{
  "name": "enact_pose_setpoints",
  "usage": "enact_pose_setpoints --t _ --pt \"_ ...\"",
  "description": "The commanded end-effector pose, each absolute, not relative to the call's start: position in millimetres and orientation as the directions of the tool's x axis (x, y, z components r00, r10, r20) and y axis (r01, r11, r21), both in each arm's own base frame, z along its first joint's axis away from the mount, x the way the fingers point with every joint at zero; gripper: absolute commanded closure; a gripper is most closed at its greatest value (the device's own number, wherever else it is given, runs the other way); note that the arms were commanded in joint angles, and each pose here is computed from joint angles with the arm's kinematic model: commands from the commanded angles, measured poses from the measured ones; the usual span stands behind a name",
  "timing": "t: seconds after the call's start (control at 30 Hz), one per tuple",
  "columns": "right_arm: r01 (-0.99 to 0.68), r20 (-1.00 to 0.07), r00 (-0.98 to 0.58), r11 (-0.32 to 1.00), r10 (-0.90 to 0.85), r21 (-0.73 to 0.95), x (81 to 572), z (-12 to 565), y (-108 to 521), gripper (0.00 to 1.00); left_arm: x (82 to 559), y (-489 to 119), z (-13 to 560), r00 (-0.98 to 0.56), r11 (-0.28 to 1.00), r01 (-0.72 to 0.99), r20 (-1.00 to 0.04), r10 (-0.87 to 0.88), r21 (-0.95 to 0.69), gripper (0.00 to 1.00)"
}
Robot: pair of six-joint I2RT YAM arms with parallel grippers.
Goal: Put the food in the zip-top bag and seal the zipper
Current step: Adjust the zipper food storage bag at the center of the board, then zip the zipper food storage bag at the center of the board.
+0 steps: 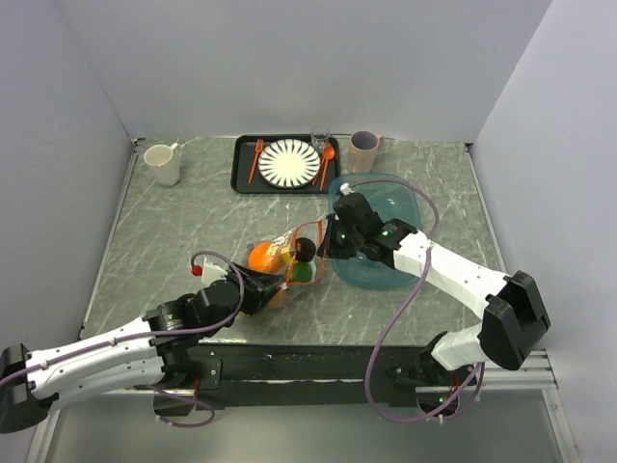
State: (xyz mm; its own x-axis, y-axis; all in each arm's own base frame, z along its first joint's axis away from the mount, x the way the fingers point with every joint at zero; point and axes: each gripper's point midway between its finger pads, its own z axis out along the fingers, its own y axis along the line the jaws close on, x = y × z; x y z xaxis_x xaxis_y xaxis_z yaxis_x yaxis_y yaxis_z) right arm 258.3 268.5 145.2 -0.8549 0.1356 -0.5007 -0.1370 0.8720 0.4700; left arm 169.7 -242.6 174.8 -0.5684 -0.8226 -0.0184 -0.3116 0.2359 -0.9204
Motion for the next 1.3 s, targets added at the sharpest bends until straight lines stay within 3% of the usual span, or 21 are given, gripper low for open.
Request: enact_pose_setpoints --t 0.0,0.13,0.3,0.43,0.6,0.7,0.73,0.8,0.87,0.9,1.0,1.2,1.27 --pt "-0.150 -0.524 -0.835 0.845 0.170 0.514 260.6 161.2 270.7 1.00 175.1 -236.3 182.3 -0.523 0.184 -0.315 0.008 -0.852 -0.931 0.57" --pt "-0.152 -0.517 -0.840 0.845 0.162 0.512 259.4 158.8 271.8 1.00 175.2 -231.9 181.9 -0.510 0.168 -0.314 0.017 -0.860 -0.934 0.64" --pt "-0.151 -0.514 -0.842 0.844 0.163 0.515 259.1 158.1 272.0 1.00 174.9 -228.5 181.6 -0.504 0.168 -0.317 0.016 -0.863 -0.933 0.81" --pt "-0.170 -0.513 -0.846 0.841 0.142 0.514 255.7 157.0 274.3 1.00 175.5 -229.2 183.6 -0.504 0.165 -0.313 0.016 -0.864 -0.935 0.83" --pt "-0.196 -0.515 -0.848 0.826 0.128 0.528 250.8 159.2 278.0 0.99 175.2 -228.8 182.8 -0.505 0.168 -0.311 0.013 -0.863 -0.935 0.99" --pt "-0.191 -0.543 -0.826 0.834 0.148 0.517 253.3 172.0 272.2 0.84 174.9 -227.8 181.7 -0.503 0.171 -0.315 0.012 -0.864 -0.934 0.99" --pt "-0.190 -0.554 -0.817 0.833 0.159 0.519 254.1 179.0 270.5 0.68 175.1 -226.8 182.6 -0.500 0.169 -0.314 0.012 -0.866 -0.934 0.99" --pt "-0.170 -0.592 -0.780 0.842 0.202 0.512 257.1 195.7 258.8 0.47 175.8 -225.8 184.1 -0.497 0.167 -0.308 0.009 -0.868 -0.937 0.99" --pt "-0.144 -0.610 -0.756 0.848 0.238 0.510 257.4 205.4 248.9 0.32 176.2 -226.2 187.3 -0.500 0.163 -0.294 0.006 -0.866 -0.942 0.99" --pt "-0.132 -0.619 -0.737 0.840 0.272 0.526 255.8 216.1 244.3 0.30 176.0 -227.0 187.4 -0.502 0.164 -0.291 0.005 -0.865 -0.943 0.99" --pt "-0.125 -0.593 -0.732 0.789 0.335 0.601 245.0 232.0 243.6 0.31 176.9 -231.0 191.3 -0.513 0.160 -0.271 0.001 -0.859 -0.949 0.99" --pt "-0.141 -0.381 -0.857 0.553 0.347 0.821 189.6 241.9 287.0 0.43 177.2 -243.9 193.9 -0.549 0.185 -0.237 -0.026 -0.836 -0.954 0.99" --pt "-0.122 -0.343 -0.875 0.531 0.341 0.838 176.1 236.8 296.9 0.49 177.7 -247.0 195.4 -0.556 0.190 -0.230 -0.032 -0.831 -0.954 0.99"
